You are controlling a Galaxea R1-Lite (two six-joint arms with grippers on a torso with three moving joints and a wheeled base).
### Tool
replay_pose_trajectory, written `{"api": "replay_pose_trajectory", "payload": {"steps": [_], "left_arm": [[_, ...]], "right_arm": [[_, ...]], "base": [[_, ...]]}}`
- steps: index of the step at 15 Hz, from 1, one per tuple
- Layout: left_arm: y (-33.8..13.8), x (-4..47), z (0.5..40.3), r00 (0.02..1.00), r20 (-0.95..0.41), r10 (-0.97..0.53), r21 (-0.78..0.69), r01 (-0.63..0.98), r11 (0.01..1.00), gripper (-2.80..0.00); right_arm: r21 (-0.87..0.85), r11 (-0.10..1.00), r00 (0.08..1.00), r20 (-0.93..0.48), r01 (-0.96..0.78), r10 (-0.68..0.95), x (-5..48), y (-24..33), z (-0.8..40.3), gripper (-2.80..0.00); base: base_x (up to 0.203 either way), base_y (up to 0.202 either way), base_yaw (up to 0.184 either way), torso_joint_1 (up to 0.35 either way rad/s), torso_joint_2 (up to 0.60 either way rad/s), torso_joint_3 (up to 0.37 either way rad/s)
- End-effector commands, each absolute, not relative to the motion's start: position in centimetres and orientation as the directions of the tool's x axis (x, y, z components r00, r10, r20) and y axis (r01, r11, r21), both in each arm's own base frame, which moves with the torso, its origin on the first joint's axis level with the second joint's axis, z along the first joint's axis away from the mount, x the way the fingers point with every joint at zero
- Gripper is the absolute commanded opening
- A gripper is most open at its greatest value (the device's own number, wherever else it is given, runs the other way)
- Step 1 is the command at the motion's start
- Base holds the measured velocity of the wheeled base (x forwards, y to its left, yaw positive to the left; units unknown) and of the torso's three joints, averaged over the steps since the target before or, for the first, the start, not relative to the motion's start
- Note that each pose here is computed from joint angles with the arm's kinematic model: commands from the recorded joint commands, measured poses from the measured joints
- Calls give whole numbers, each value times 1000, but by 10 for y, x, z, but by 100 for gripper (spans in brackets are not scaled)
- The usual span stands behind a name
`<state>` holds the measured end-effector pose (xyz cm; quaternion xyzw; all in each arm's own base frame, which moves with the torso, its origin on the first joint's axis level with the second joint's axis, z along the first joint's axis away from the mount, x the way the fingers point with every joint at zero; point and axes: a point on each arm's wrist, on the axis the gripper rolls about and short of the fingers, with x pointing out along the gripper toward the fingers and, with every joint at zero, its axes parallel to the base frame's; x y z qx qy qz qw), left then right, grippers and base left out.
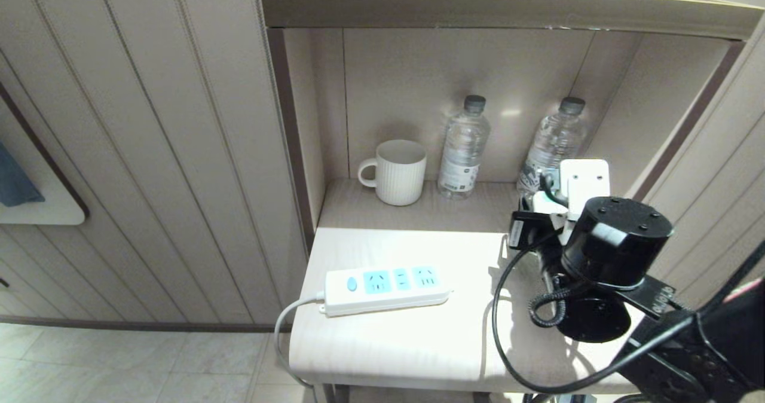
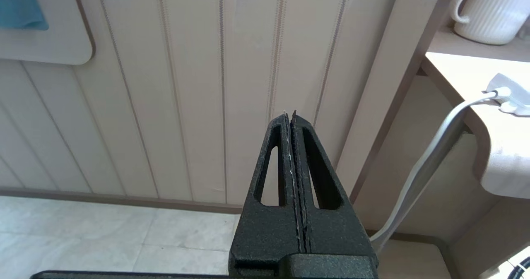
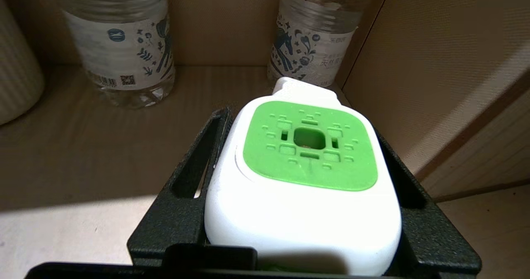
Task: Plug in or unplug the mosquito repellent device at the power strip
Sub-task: Insert the plug into the socket
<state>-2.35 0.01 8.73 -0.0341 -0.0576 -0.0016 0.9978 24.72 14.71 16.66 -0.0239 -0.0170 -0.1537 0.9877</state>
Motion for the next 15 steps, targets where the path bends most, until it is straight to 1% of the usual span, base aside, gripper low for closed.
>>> {"api": "replay_pose_trajectory", "payload": {"steps": [1, 2, 4, 7, 9, 10, 11, 13, 15], "left_arm": [[0, -23, 87, 993, 115, 0, -69, 8, 998, -280], [0, -23, 87, 994, 113, 0, -69, 8, 998, -280], [0, -23, 87, 994, 112, 0, -69, 8, 998, -280], [0, -23, 87, 994, 112, 1, -69, 6, 998, -280], [0, -23, 87, 994, 112, 1, -69, 7, 998, -280], [0, -23, 87, 994, 112, 1, -69, 7, 998, -280], [0, -23, 87, 994, 110, 0, -69, 8, 998, -280], [0, -23, 87, 994, 110, 0, -69, 8, 998, -280], [0, -23, 87, 994, 109, 0, -69, 8, 998, -280]], "right_arm": [[-13, 958, 957, 58, 285, -284, 217, 136, 200, -280], [-15, 962, 961, 44, 274, -273, 208, 133, 209, -280], [-43, 974, 974, -39, 223, -225, 187, 132, 222, -280], [-56, 994, 968, -228, 97, -108, 160, 125, 245, -280], [-26, 999, 915, -404, -18, 6, 147, 114, 265, -280], [6, 998, 873, -485, -56, 52, 143, 107, 274, -280], [21, 998, 825, -562, -60, 61, 143, 100, 281, -280], [23, 998, 747, -663, -53, 55, 150, 95, 290, -280], [74, 993, 689, -715, -91, 116, 154, 95, 305, -280]], "base": [[0, 0, 0, 0, 0, 0], [0, 0, 0, 0, 0, 0], [0, 0, 0, 0, 0, 0], [0, 0, 0, 0, 0, 0], [0, 0, 0, 0, 0, 0], [0, 0, 0, 0, 0, 0], [0, 0, 0, 0, 0, 0], [0, 0, 0, 0, 0, 0], [0, 0, 0, 0, 0, 0]]}}
